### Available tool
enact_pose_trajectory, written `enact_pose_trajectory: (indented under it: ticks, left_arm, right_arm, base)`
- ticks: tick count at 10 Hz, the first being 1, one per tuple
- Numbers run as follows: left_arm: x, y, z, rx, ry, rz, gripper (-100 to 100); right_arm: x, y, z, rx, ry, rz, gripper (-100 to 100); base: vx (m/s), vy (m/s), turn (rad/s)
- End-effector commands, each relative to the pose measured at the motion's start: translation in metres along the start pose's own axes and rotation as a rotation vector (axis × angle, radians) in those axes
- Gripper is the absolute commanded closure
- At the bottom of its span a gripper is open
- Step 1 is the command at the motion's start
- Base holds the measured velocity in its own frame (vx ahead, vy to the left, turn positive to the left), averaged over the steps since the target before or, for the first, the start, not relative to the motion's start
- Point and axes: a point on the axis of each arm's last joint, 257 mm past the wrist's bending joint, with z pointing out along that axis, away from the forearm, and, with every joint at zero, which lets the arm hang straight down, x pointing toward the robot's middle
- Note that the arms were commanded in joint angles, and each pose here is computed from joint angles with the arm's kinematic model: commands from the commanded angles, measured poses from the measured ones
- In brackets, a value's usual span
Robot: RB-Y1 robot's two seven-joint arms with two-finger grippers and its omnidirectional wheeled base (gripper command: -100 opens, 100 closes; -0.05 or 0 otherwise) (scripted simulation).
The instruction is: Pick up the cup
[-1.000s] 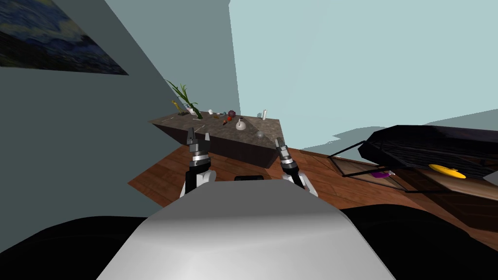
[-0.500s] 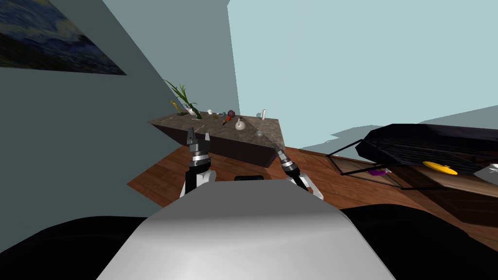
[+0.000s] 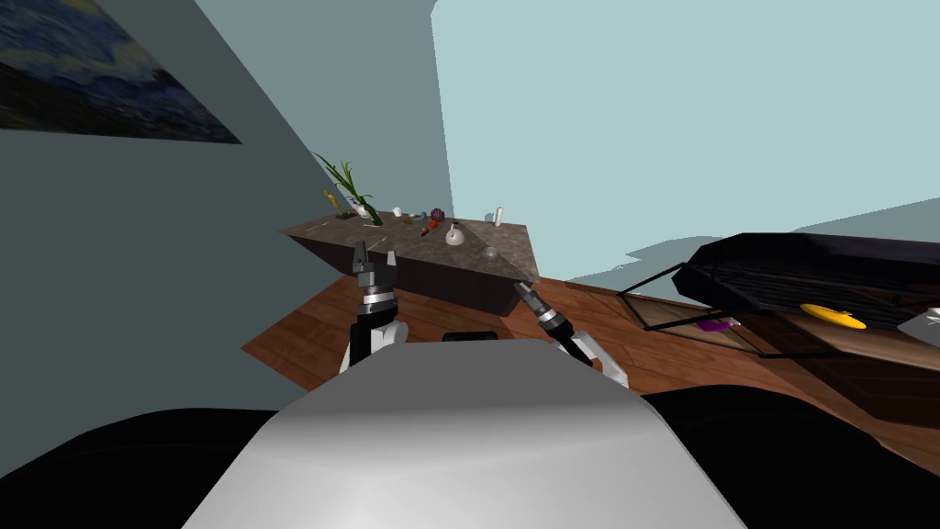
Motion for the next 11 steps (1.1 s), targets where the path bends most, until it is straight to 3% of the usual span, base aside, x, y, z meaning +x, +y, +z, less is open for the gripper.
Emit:
enact_pose_trajectory:
  ticks: [1, 2, 3, 6, 7, 8, 9, 10, 11]
  left_arm:
    - [0.0, 0.0, 0.0, 0.0, 0.0, 0.0, 0]
    - [0.0, 0.0, 0.0, 0.0, 0.0, 0.0, 0]
    - [0.0, 0.0, 0.0, 0.0, 0.0, 0.0, 0]
    - [0.0, 0.0, 0.0, 0.0, 0.0, 0.0, 0]
    - [0.0, 0.0, 0.0, 0.0, 0.0, 0.0, 0]
    - [0.0, 0.0, 0.0, 0.0, 0.0, 0.0, 0]
    - [0.0, 0.0, 0.0, 0.0, 0.0, 0.0, 0]
    - [0.0, 0.0, 0.0, 0.0, 0.0, 0.0, 0]
    - [0.0, 0.0, 0.0, 0.0, 0.0, 0.0, 0]
  right_arm:
    - [0.016, -0.022, -0.013, 0.04, 0.078, -0.059, -100]
    - [0.016, -0.023, -0.013, 0.039, 0.085, -0.064, -100]
    - [0.027, -0.041, -0.026, 0.072, 0.145, -0.108, -100]
    - [0.035, -0.06, -0.043, 0.102, 0.227, -0.169, -100]
    - [0.044, -0.078, -0.059, 0.131, 0.291, -0.215, -100]
    - [0.043, -0.079, -0.06, 0.13, 0.3, -0.223, -100]
    - [0.05, -0.096, -0.078, 0.158, 0.362, -0.266, -100]
    - [0.049, -0.097, -0.079, 0.157, 0.376, -0.278, -100]
    - [0.055, -0.113, -0.097, 0.184, 0.435, -0.319, -100]
  base:
    - [0.018, 0.05, 0.018]
    - [0.016, 0.044, 0.006]
    - [0.029, 0.053, 0.023]
    - [0.019, 0.059, 0.018]
    - [0.048, 0.074, 0.04]
    - [0.043, 0.068, 0.018]
    - [0.04, 0.09, 0.044]
    - [0.03, 0.074, 0.017]
    - [0.037, 0.081, 0.055]
